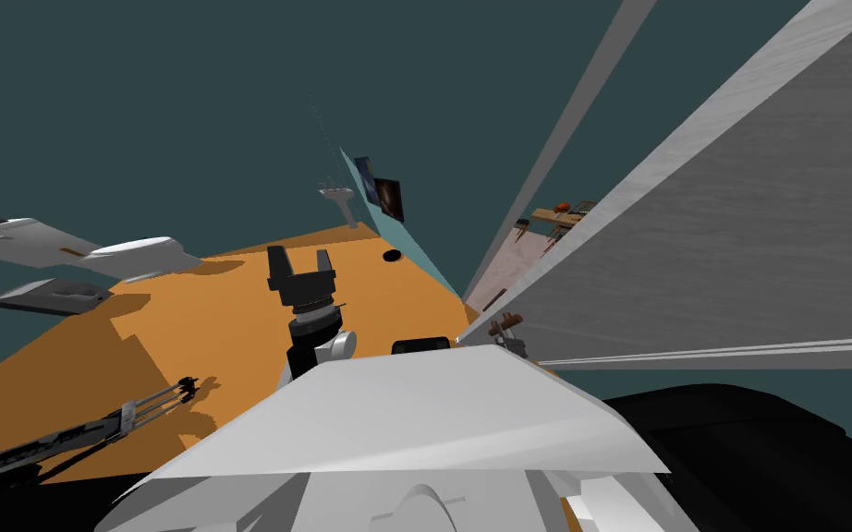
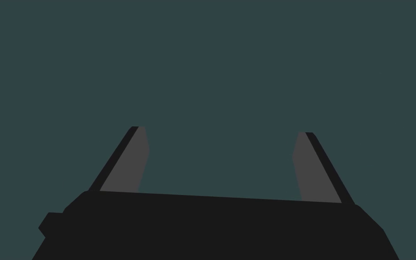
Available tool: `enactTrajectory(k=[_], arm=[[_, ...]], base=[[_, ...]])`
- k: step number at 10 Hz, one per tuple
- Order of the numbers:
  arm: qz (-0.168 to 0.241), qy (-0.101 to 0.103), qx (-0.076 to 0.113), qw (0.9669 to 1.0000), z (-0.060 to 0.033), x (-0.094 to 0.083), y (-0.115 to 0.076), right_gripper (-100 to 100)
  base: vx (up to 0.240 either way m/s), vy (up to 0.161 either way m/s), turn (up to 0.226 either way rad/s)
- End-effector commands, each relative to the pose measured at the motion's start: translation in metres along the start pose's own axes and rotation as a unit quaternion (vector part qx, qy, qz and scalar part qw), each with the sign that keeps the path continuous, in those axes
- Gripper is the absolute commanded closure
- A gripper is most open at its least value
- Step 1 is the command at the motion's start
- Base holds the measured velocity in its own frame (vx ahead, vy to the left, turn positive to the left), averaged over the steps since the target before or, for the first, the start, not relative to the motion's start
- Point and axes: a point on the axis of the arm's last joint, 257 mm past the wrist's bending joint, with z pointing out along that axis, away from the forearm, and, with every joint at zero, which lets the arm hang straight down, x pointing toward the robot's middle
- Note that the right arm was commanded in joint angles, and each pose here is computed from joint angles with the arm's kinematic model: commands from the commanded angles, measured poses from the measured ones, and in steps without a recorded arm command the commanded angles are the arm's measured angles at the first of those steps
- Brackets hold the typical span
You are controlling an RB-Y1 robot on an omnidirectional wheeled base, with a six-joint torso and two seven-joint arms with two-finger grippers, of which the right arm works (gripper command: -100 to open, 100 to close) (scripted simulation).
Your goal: Pull the door open
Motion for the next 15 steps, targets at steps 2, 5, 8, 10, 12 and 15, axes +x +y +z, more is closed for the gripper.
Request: enactTrajectory(k=[2,5,8,10,12,15], arm=[[0.000,-0.002,0.026,0.9996,-0.0089,-0.002,-0.014,100],[0.001,-0.001,0.041,0.9992,-0.0113,-0.002,-0.023,100],[0.002,-0.002,0.058,0.9983,-0.0142,-0.003,-0.028,100],[0.001,-0.002,0.067,0.9977,-0.0149,-0.002,-0.029,100],[0.001,-0.002,0.076,0.9971,-0.0156,-0.002,-0.031,100],[0.001,-0.002,0.088,0.9961,-0.0167,-0.002,-0.032,100]], base=[[-0.215,-0.059,0.049],[-0.177,-0.034,0.036],[-0.197,-0.020,0.113],[-0.187,-0.038,0.091],[-0.190,-0.032,0.112],[-0.200,-0.009,0.077]])
